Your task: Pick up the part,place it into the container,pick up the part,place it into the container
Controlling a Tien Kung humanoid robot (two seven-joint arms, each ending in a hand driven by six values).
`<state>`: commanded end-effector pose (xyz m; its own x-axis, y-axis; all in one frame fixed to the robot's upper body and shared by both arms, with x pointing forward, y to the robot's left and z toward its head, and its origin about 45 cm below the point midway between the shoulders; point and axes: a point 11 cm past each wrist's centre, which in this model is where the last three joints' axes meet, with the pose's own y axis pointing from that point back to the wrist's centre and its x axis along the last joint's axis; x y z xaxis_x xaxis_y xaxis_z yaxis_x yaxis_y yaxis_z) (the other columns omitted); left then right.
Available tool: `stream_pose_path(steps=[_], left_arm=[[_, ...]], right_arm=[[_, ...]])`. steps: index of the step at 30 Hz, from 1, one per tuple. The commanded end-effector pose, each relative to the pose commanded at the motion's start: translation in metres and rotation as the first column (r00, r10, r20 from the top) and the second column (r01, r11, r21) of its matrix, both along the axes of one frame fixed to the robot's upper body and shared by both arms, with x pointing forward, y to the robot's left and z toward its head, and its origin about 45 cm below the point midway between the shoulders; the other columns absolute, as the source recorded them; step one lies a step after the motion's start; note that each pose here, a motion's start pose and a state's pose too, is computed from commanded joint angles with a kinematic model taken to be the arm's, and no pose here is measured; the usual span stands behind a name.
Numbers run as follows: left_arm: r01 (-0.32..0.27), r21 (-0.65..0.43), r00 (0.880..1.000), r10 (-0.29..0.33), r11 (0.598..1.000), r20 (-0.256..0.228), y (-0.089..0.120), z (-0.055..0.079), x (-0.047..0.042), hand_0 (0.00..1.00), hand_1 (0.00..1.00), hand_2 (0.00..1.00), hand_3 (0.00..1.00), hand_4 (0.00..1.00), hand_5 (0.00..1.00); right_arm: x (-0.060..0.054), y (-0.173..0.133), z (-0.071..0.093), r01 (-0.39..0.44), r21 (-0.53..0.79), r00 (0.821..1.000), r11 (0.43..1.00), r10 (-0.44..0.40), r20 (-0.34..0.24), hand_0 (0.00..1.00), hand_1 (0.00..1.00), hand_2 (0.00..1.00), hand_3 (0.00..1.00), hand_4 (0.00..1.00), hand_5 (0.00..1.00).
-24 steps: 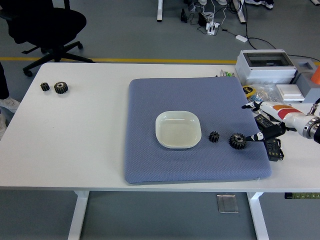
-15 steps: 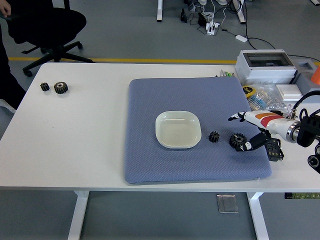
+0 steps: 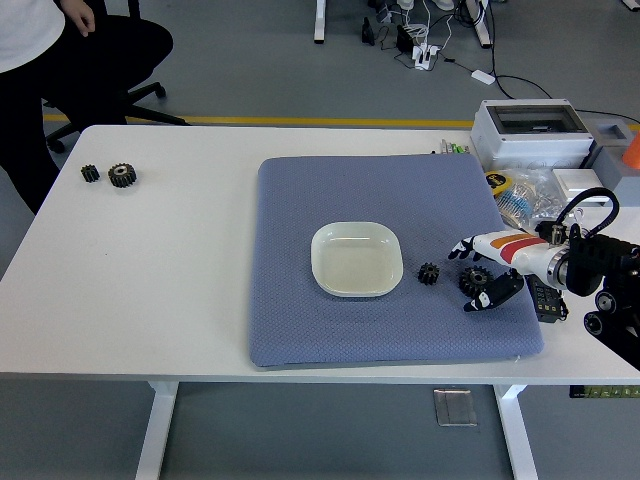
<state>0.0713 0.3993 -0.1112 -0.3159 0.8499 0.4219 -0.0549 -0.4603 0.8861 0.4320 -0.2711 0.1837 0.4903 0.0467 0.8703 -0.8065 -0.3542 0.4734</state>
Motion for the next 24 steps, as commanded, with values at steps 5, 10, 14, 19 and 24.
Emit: stream_pose_path(steps=[5, 10, 14, 19, 24], left_arm=[[0.000, 0.001, 1.000, 0.000, 1.000, 0.002, 0.0003, 0.0003, 0.0010, 0.608, 0.577, 0.654, 0.558, 0.654, 0.570], [0.000, 0.001, 1.000, 0.000, 1.000, 0.001, 0.0004, 0.0003, 0.0010, 0.606, 0.573, 0.654, 0.558, 0.654, 0.569], [0.002, 0.001, 1.000, -0.002, 1.000, -0.001, 0.0001, 0.0002, 0.0009, 0.606, 0.573, 0.654, 0.558, 0.654, 0.569], [0.001, 0.001, 1.000, -0.001, 1.000, -0.003, 0.0002, 0.0000, -0.0004, 0.605, 0.572, 0.655, 0.559, 0.655, 0.570], [0.002, 0.002, 1.000, -0.002, 1.000, -0.007, 0.0006, -0.0001, -0.0019, 0.604, 0.572, 0.656, 0.558, 0.655, 0.570]], right_arm=[[0.0016, -0.0018, -0.0026, -0.001, -0.013, 1.000, 1.000, 0.001, 0.011, 0.578, 0.644, 0.722, 0.656, 0.998, 0.277], [0.0031, -0.0025, -0.0030, 0.003, -0.005, 1.000, 1.000, -0.003, 0.023, 0.472, 0.595, 0.674, 0.566, 0.952, 0.228], [0.0035, -0.0046, -0.0049, 0.009, 0.001, 1.000, 1.000, -0.009, 0.030, 0.472, 0.595, 0.674, 0.566, 0.952, 0.228], [0.0026, -0.0053, -0.0069, 0.009, 0.006, 0.999, 1.000, -0.009, 0.044, 0.354, 0.503, 0.559, 0.502, 0.833, 0.143], [0.0027, -0.0067, -0.0089, 0.020, 0.014, 0.999, 1.000, -0.021, 0.047, 0.322, 0.470, 0.527, 0.480, 0.791, 0.120]])
